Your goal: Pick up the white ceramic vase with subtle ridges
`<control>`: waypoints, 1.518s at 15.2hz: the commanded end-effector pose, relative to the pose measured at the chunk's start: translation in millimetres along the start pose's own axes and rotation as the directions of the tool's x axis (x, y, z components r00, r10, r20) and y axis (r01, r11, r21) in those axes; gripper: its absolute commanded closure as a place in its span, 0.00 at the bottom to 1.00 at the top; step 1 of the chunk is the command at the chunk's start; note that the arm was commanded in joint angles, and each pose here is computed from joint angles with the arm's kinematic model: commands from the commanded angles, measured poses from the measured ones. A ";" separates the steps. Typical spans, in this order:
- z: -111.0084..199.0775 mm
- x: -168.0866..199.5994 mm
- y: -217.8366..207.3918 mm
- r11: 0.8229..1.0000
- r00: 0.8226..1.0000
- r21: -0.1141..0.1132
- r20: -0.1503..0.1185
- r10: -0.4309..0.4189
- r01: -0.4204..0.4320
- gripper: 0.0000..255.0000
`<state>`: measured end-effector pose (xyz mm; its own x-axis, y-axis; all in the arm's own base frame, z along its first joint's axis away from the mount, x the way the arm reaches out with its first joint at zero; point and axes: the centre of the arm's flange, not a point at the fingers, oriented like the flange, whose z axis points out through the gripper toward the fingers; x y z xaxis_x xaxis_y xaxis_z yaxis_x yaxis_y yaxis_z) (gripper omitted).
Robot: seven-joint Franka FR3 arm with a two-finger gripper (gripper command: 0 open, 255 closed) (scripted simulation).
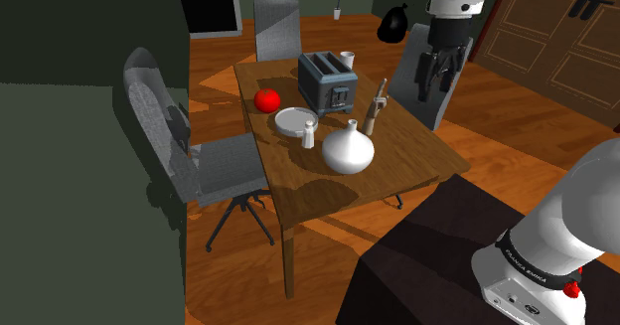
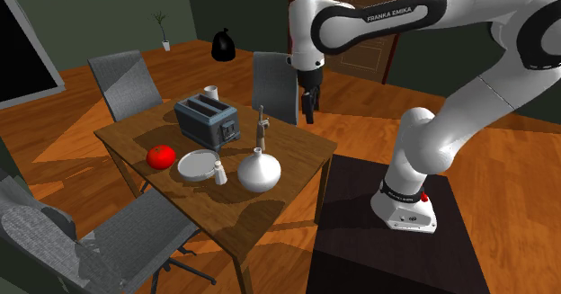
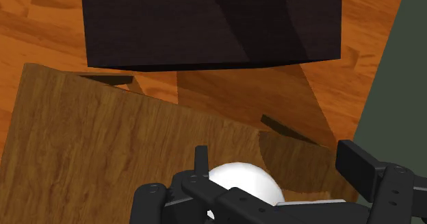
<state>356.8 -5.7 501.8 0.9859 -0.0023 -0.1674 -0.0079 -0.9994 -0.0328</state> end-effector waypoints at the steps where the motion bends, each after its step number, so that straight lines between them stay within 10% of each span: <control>1: 12.7 22.2 -3.9 1.000 1.000 0.000 -0.010 0.007 -0.007 0.00; 23: 139.9 225.7 -17.5 0.997 0.995 -0.002 -0.075 0.072 -0.072 0.00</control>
<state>555.0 16.1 332.1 0.9925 -0.0762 -0.0961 -0.0783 -0.9968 -0.0184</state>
